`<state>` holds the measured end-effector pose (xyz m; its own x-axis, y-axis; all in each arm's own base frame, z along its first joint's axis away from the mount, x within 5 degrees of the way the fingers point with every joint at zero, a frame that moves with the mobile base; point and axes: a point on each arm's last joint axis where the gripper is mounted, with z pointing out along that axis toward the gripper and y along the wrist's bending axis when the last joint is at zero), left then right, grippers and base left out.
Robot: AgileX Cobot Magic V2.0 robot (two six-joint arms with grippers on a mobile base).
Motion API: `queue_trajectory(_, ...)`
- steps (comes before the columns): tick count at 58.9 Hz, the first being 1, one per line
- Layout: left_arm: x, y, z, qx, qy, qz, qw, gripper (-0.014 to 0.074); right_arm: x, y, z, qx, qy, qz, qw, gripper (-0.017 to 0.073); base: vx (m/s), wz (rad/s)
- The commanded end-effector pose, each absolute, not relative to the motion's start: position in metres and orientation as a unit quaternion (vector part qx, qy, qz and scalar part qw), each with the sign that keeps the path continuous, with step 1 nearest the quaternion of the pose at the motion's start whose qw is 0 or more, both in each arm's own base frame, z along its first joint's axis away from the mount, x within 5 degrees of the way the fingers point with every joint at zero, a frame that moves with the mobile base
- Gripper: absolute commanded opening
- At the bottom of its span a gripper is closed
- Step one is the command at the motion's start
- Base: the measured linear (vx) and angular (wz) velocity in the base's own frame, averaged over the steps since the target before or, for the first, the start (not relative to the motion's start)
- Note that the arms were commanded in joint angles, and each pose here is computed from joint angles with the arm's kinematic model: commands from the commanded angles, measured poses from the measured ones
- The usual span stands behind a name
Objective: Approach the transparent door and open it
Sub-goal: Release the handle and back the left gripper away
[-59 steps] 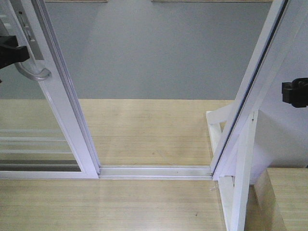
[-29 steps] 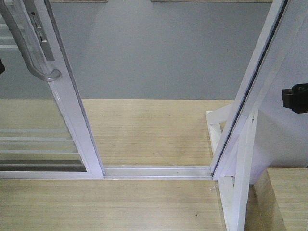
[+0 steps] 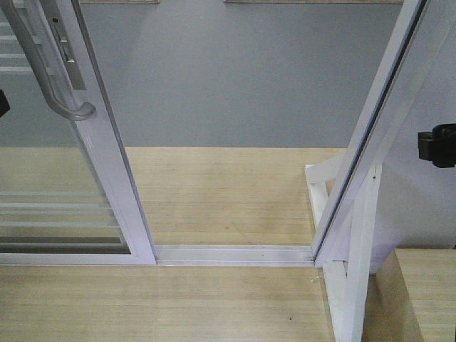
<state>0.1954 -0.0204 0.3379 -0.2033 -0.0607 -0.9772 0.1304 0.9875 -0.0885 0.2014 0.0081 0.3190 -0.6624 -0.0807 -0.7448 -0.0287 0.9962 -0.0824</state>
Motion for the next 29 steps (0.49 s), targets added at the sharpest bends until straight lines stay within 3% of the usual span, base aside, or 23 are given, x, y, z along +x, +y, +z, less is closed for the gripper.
queue_trajectory(1, 0.186, -0.016, 0.349, -0.001, 0.748, -0.069, 0.660, 0.0003, 0.204, 0.008, 0.334, -0.035, 0.889, -0.034, 0.454, 0.0567, 0.00, 0.00)
queue_trajectory(14, 0.145, -0.005, 0.325, -0.086, 0.718, -0.092, 0.685, 0.0003, 0.204, 0.008, 0.334, -0.035, 0.889, -0.034, 0.454, 0.0567, 0.00, 0.00)
queue_trajectory(29, 0.107, -0.004, 0.302, -0.036, 0.681, -0.060, 0.729, 0.0003, 0.204, 0.008, 0.334, -0.035, 0.889, -0.034, 0.454, 0.0567, 0.00, 0.00)
